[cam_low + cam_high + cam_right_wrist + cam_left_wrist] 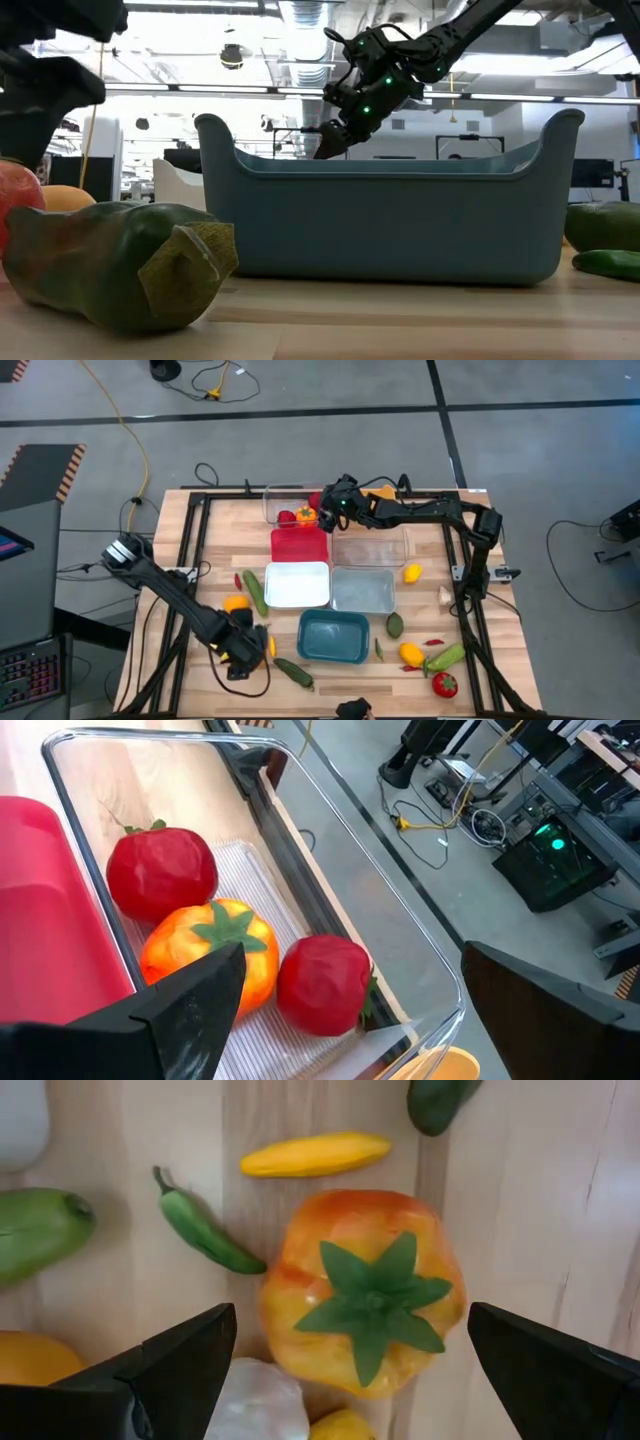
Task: Sort produce into baskets
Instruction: Put the orange tomato into the top transparent bin
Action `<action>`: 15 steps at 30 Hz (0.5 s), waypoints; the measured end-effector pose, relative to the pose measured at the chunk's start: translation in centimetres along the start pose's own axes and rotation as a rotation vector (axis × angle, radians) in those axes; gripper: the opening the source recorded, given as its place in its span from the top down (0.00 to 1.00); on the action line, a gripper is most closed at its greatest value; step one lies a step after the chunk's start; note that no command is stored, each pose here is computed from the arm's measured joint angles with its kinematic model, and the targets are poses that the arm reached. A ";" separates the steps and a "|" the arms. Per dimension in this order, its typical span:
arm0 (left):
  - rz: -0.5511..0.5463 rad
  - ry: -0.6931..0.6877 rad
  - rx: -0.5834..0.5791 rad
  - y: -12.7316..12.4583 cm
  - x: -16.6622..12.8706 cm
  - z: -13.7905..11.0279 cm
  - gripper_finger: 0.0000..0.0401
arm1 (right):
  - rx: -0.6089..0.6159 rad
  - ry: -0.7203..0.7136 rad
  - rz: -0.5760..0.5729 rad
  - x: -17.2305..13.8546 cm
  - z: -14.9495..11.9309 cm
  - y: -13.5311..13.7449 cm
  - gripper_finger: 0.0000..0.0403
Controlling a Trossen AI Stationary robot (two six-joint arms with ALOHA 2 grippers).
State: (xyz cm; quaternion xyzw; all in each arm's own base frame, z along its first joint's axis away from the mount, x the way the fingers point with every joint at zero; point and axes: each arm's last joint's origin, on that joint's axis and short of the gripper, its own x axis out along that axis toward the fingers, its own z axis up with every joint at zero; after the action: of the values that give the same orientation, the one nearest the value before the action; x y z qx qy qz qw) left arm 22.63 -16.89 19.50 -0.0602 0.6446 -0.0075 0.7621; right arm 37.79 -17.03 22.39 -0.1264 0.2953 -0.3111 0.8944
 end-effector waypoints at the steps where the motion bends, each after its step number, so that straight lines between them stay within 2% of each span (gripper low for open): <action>1: 0.001 0.003 0.001 -0.1 0.2 0.0 0.04 | 0.000 0.000 0.000 0.0 0.0 0.0 0.01; 9: 0.007 0.009 0.006 -0.4 1.2 0.2 0.04 | -0.001 0.001 0.000 -0.1 0.0 0.0 0.01; 15: 0.020 0.004 0.013 -0.4 1.9 0.5 0.04 | 0.014 -0.040 -0.013 -1.8 1.3 -1.1 0.01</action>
State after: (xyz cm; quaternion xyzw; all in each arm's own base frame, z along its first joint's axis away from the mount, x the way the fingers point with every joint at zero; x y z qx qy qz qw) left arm 23.48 -17.45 17.79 -0.0489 0.6466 -0.0041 0.7613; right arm 36.95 -16.67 24.69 -0.1282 0.2745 -0.3162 0.8990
